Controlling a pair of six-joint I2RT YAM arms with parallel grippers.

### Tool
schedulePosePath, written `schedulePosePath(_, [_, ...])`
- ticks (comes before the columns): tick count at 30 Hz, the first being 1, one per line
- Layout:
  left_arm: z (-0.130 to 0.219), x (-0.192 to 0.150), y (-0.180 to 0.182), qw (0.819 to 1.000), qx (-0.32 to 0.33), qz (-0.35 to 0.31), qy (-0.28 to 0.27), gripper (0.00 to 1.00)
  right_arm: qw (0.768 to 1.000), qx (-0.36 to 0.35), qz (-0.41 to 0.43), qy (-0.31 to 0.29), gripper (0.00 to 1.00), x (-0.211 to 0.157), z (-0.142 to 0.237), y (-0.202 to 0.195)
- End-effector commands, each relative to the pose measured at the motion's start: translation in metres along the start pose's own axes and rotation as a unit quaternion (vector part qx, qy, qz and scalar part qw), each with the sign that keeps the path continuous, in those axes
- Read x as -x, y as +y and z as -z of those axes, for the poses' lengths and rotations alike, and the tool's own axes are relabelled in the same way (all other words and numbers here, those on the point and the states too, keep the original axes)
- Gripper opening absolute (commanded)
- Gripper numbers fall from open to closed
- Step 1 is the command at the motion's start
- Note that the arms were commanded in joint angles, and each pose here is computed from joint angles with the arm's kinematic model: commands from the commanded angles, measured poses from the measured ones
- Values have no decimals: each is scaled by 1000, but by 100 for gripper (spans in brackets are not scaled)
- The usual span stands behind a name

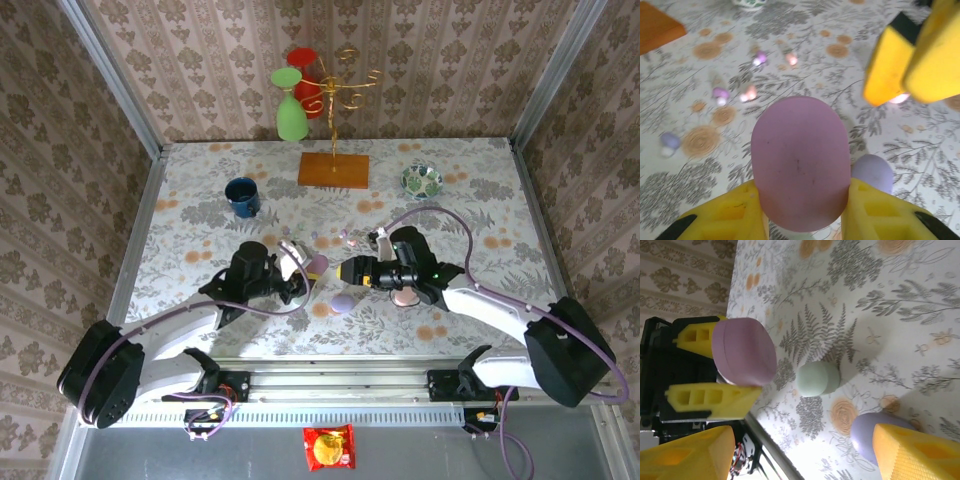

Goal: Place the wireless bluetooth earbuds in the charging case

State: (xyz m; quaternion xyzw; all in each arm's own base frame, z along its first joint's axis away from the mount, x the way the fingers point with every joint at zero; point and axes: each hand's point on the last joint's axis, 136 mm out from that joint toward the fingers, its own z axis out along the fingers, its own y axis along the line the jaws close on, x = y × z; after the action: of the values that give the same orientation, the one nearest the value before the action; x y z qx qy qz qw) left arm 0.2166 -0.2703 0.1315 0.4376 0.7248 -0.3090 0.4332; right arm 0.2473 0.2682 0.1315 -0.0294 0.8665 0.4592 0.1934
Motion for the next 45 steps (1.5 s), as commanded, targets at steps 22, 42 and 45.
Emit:
schedulePosePath(22, [0,11,-25,996,-63,-52,-26,31,997,49,26,57,29,7,-26,35])
schedulePosePath(42, [34,94,-2,975,27,-16,-221,93,983,158,-63,-65,12,76,27,90])
schedulePosePath(45, [44,107,2,966,36,-14,-255,90,976,197,-79,-57,11,86,38,106])
